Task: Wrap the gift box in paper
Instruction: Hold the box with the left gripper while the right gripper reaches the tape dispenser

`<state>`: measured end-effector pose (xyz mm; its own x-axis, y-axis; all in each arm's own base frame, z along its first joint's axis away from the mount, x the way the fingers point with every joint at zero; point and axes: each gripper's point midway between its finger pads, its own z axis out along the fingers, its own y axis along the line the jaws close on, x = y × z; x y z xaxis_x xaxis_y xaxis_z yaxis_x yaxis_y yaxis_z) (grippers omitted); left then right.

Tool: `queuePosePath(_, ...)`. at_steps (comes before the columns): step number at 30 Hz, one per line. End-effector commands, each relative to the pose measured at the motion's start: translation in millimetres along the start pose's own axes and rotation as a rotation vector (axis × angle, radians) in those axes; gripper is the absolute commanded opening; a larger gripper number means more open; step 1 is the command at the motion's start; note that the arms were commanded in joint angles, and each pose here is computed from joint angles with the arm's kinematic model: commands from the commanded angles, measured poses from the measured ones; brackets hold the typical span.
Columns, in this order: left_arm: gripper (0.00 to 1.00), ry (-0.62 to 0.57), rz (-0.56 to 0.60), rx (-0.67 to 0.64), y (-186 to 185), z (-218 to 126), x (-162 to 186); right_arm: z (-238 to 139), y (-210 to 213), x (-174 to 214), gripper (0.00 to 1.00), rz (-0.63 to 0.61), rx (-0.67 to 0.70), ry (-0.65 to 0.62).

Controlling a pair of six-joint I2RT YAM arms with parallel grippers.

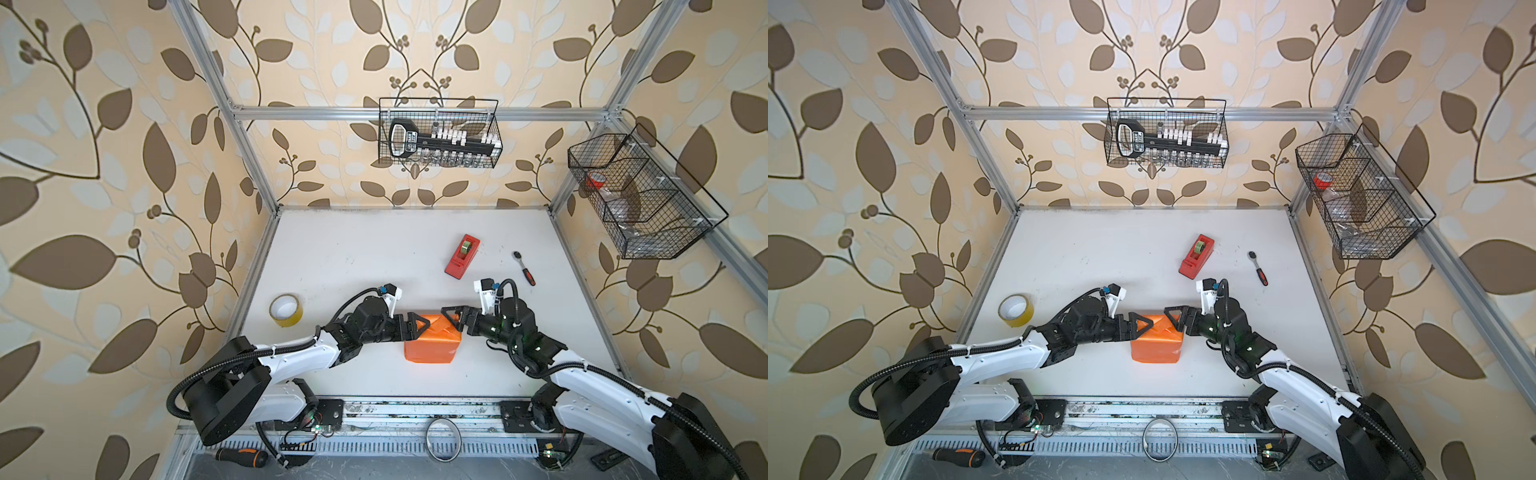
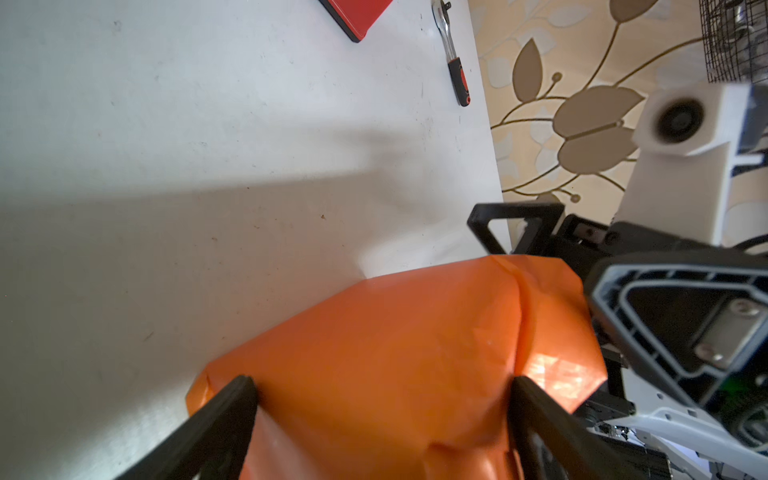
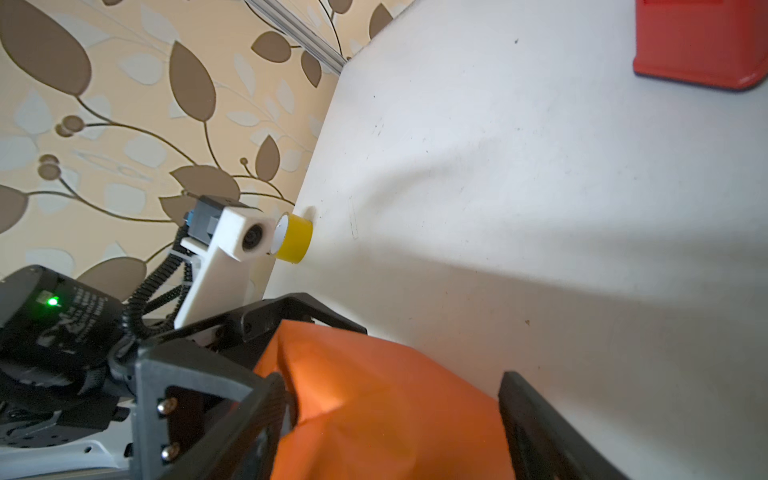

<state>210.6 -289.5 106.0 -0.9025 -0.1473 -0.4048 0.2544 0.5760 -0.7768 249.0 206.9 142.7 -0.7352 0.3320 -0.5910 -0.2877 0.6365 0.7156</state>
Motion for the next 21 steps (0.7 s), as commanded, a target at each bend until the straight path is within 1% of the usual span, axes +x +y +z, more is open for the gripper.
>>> queuePosePath(1, 0.94, 0.166, 0.014, -0.258, 67.9, -6.5, 51.6, -4.5, 5.6, -8.3, 0.82, -0.025, -0.003, 0.027)
queuePosePath(7, 0.94, 0.154, 0.040, -0.287, 68.7, -12.9, 47.4, -12.3, -1.4, -39.7, 0.82, -0.015, 0.020, -0.004)
queuePosePath(10, 0.94, 0.152, 0.053, -0.292, 66.1, -14.6, 44.6, -12.3, -14.3, -56.7, 0.80, 0.010, 0.064, -0.013)
queuePosePath(14, 0.94, 0.145, 0.066, -0.285, 61.0, -13.8, 40.1, -10.8, -41.9, -89.5, 0.76, 0.059, 0.137, -0.065)
queuePosePath(16, 0.94, 0.146, 0.068, -0.281, 59.0, -12.4, 38.6, -7.3, -55.2, -105.9, 0.74, 0.056, 0.189, -0.088)
queuePosePath(18, 0.94, 0.149, 0.066, -0.276, 57.3, -10.8, 37.9, 0.3, -73.7, -116.3, 0.71, 0.073, 0.240, -0.085)
queuePosePath(21, 0.94, 0.154, 0.064, -0.271, 56.0, -9.5, 38.0, 16.4, -89.3, -134.4, 0.65, 0.082, 0.259, -0.085)
